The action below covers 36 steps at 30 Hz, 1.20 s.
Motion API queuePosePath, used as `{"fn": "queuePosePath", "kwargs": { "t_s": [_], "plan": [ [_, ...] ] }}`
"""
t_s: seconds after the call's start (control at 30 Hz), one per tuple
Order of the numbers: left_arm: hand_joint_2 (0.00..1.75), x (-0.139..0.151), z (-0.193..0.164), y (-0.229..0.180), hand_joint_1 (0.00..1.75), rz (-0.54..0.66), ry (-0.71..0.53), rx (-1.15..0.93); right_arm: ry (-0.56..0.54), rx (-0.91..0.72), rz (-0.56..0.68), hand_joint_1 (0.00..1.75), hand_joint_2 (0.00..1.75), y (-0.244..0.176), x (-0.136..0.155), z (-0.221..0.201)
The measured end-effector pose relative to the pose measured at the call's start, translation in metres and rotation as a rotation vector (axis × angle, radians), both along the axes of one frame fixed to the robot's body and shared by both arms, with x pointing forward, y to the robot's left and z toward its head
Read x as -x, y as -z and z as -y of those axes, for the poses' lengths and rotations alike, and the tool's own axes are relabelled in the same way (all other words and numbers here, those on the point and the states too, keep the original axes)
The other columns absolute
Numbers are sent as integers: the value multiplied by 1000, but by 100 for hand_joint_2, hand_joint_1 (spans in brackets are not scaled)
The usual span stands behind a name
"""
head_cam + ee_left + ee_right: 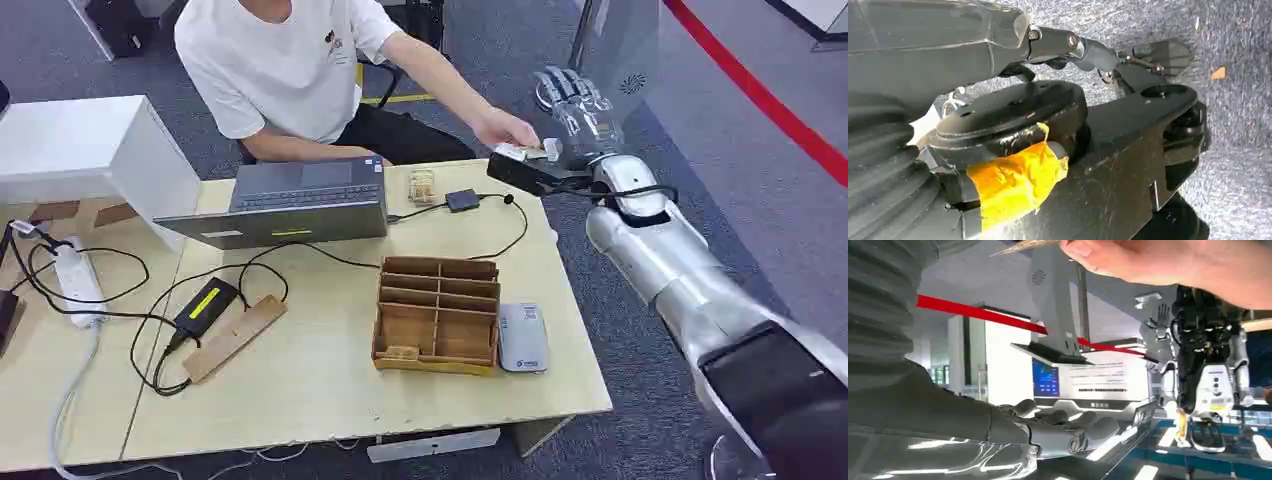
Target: Pass the card to the sensor for recognition and then transmit it.
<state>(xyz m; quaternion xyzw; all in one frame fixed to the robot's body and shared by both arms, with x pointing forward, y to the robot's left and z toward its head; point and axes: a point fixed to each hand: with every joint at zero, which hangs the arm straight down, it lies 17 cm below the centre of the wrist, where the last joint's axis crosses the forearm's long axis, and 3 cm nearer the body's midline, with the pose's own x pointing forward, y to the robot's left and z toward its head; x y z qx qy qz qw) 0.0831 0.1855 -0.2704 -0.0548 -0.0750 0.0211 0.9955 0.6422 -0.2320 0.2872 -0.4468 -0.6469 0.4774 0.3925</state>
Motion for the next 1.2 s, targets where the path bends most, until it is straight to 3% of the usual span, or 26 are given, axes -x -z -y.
{"fn": "queuePosePath", "kwargs": {
  "t_s": [0.03, 0.87, 1.2],
  "plan": [
    [175, -1, 1, -1, 0, 12, 7, 5, -8, 3, -1, 175, 175, 1, 0, -3],
    [175, -4, 5, -3, 0, 72, 16, 37, -63, -24, -54, 175, 175, 16, 6, -20],
    [175, -3, 4, -2, 0, 60, -3, 32, -107, -70, -19, 175, 175, 21, 24, -17]
  ]
}}
